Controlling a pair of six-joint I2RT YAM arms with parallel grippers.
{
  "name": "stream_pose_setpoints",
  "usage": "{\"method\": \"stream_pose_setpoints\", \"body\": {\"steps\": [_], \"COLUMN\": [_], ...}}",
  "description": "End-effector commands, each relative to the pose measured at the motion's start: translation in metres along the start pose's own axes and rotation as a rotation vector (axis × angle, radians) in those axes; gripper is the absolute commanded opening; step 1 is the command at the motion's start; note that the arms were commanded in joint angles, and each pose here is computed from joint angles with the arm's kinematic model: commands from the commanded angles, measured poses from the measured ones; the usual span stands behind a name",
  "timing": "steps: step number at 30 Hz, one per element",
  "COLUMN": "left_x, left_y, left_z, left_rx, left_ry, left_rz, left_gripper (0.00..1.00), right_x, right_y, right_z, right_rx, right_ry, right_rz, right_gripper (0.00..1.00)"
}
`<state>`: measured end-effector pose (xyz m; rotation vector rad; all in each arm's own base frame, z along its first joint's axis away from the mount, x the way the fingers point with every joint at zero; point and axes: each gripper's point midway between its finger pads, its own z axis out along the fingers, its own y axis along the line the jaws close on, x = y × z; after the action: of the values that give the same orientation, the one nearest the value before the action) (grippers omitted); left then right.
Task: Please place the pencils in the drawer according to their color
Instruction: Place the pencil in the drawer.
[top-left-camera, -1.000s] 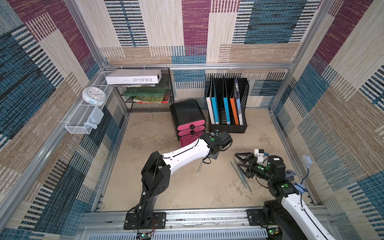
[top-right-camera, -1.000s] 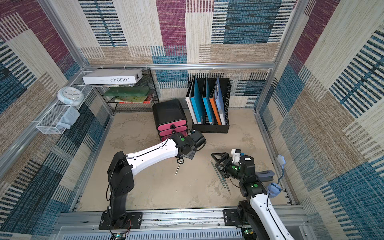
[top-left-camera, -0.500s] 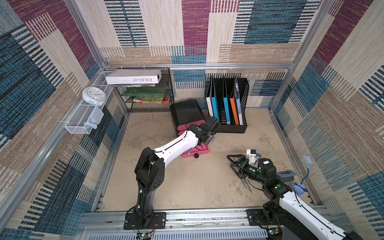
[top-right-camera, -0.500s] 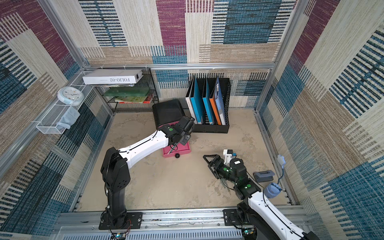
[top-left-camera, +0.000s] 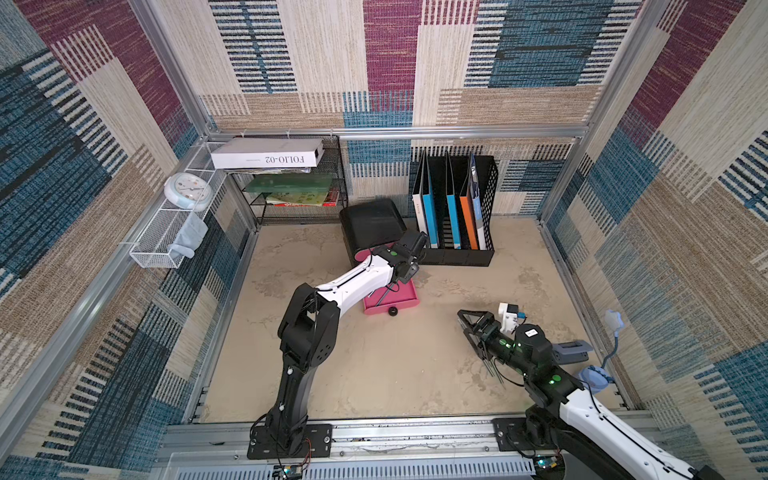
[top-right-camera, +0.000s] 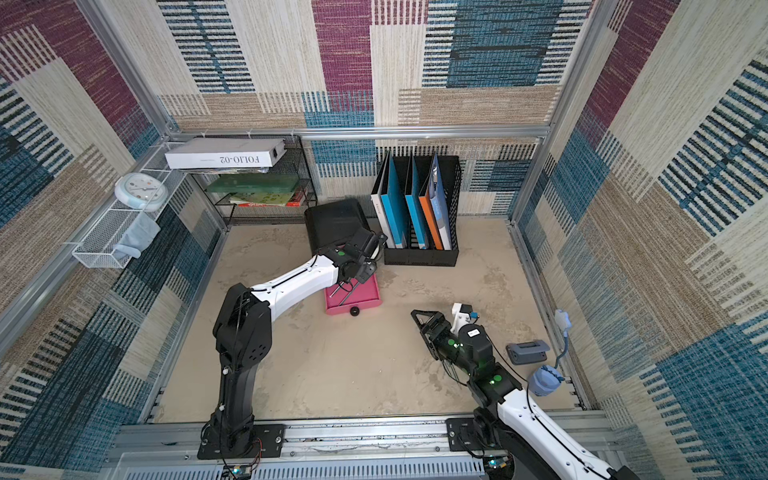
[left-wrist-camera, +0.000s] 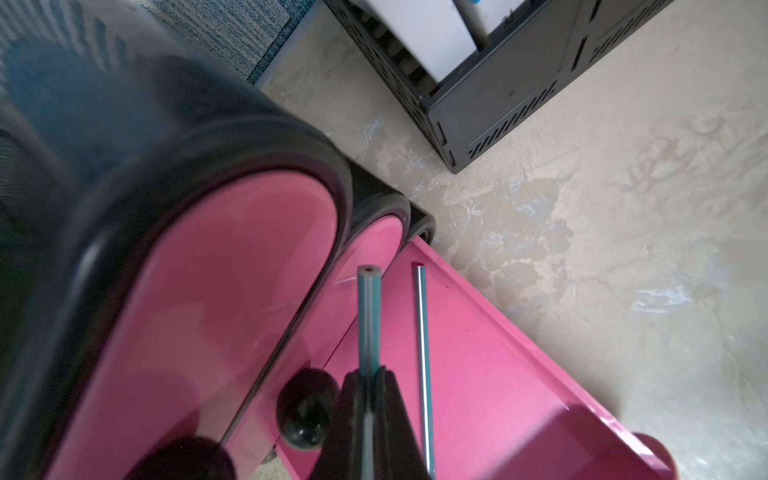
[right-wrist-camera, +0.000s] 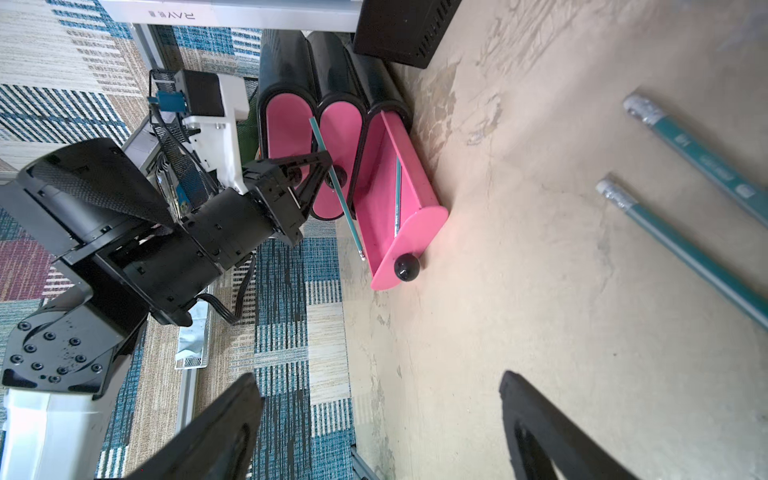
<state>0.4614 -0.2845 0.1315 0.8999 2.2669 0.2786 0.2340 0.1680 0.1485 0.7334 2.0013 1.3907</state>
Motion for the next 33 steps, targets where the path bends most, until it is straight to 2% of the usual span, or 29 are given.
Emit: {"method": "stream_pose_setpoints", "body": {"steps": [1,11,16,21,26,33], "left_x": [-0.001,0.034,0.041,0.038,0.03,0.001], "left_y": [-0.006,-0.018,-0.021,-0.019,-0.014,-0.003], "left_z": [0.007,0.017,0.017,0.014,0.005,-0.044], "left_rx": [0.02,0.037,0.048,0.052,0.05,0.096], "left_ry": [-0.01,0.07,0.096,0.106,0.101,0.032], "left_rz": [0.004,-0.016,-0.03,-0.038,-0.071,-0.255], "left_gripper": [0.0,0.0,0.18,0.29,0.31,0.35], "right_x": [-0.005,-0.007,-0.007,-0.009,-0.01,-0.017], "right_y": [0.005,0.014,0.017,0.024,0.023,0.026], "right_z": [0.001,0.001,0.002,0.003,0.004,0.002], "right_rx": [-0.017,-0.045,-0.042,-0.042,-0.011,0.033], "right_ry": [-0.027,-0.036,-0.031,-0.034,-0.032,-0.057], "right_rz": [0.0,-0.005,-0.016,-0.026,-0.029,-0.043], "right_gripper": [0.93,0.93,0.94,0.94,0.94,0.95]}}
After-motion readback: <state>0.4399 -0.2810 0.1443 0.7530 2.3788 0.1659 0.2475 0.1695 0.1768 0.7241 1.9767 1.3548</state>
